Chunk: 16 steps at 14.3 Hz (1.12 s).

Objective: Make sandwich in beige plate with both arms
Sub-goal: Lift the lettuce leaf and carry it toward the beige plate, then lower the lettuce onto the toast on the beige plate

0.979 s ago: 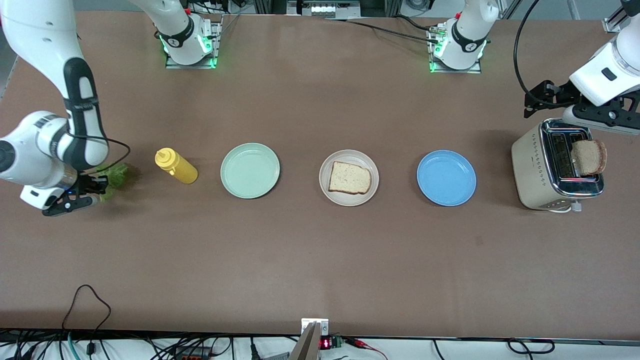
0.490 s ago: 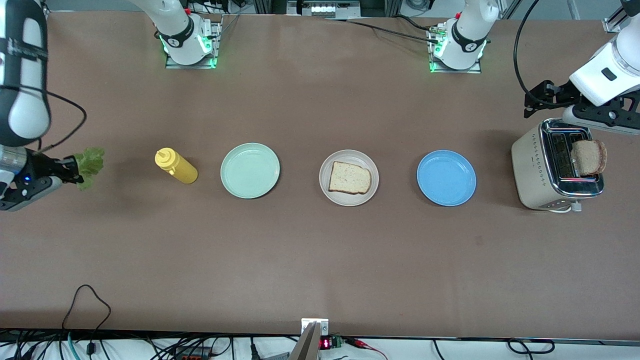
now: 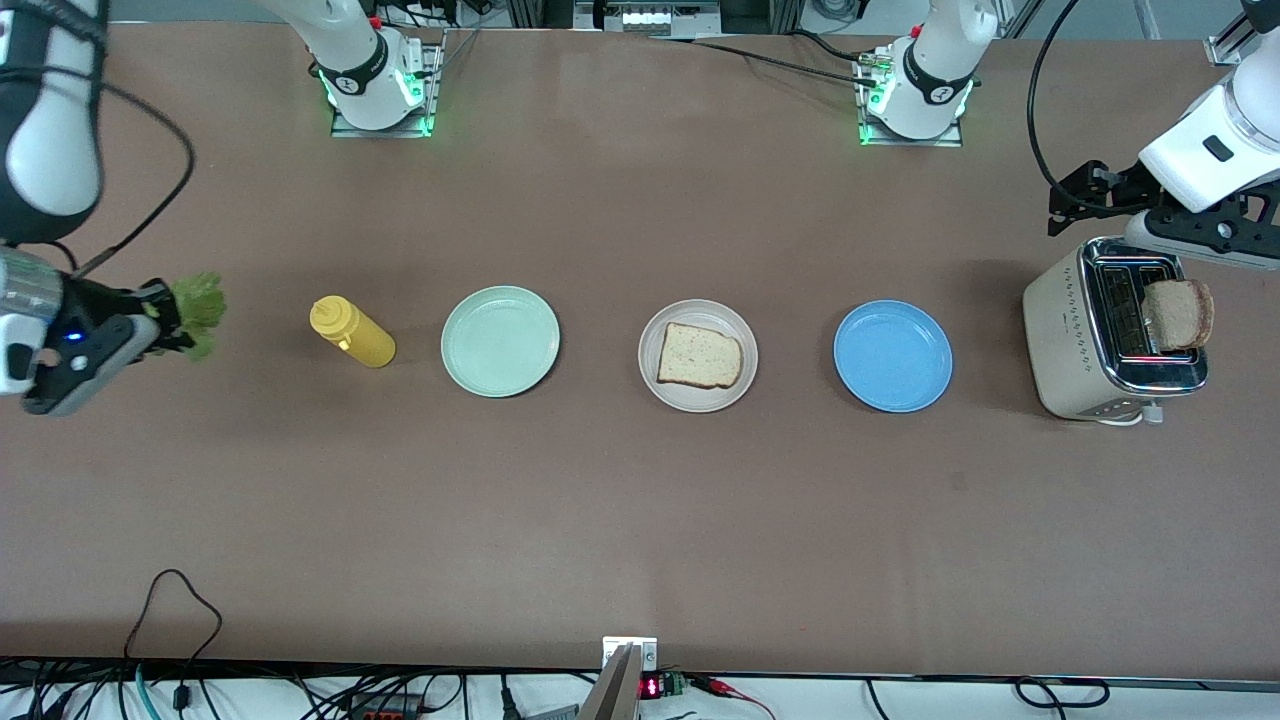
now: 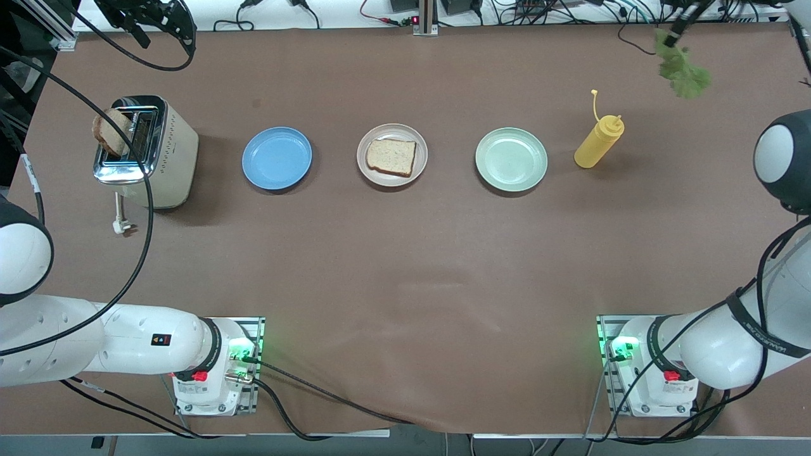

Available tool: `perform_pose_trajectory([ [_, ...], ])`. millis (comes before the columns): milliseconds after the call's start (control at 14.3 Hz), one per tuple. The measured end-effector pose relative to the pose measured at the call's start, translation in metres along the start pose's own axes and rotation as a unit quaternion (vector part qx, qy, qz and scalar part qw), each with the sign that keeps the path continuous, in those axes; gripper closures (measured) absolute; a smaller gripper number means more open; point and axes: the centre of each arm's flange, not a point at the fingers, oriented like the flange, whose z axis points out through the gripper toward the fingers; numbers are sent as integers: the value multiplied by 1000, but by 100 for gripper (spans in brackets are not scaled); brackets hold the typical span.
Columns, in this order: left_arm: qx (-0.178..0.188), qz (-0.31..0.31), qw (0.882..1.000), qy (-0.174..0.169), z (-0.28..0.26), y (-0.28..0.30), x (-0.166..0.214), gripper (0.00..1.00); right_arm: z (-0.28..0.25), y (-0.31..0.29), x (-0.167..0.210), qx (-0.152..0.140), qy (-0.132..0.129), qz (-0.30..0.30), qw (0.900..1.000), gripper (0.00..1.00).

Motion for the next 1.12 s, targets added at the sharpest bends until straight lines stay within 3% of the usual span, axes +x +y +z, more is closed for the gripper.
perform_pose_trajectory([
  [350, 0, 0, 1000, 0, 0, 0, 0, 0, -1, -93, 85, -5, 2, -98, 995, 96],
  [700, 0, 0, 1000, 0, 0, 0, 0, 0, 4, -163, 150, 17, 77, -122, 989, 96],
  [1119, 0, 0, 1000, 0, 0, 0, 0, 0, 72, -262, 246, 13, 131, -105, 986, 96],
])
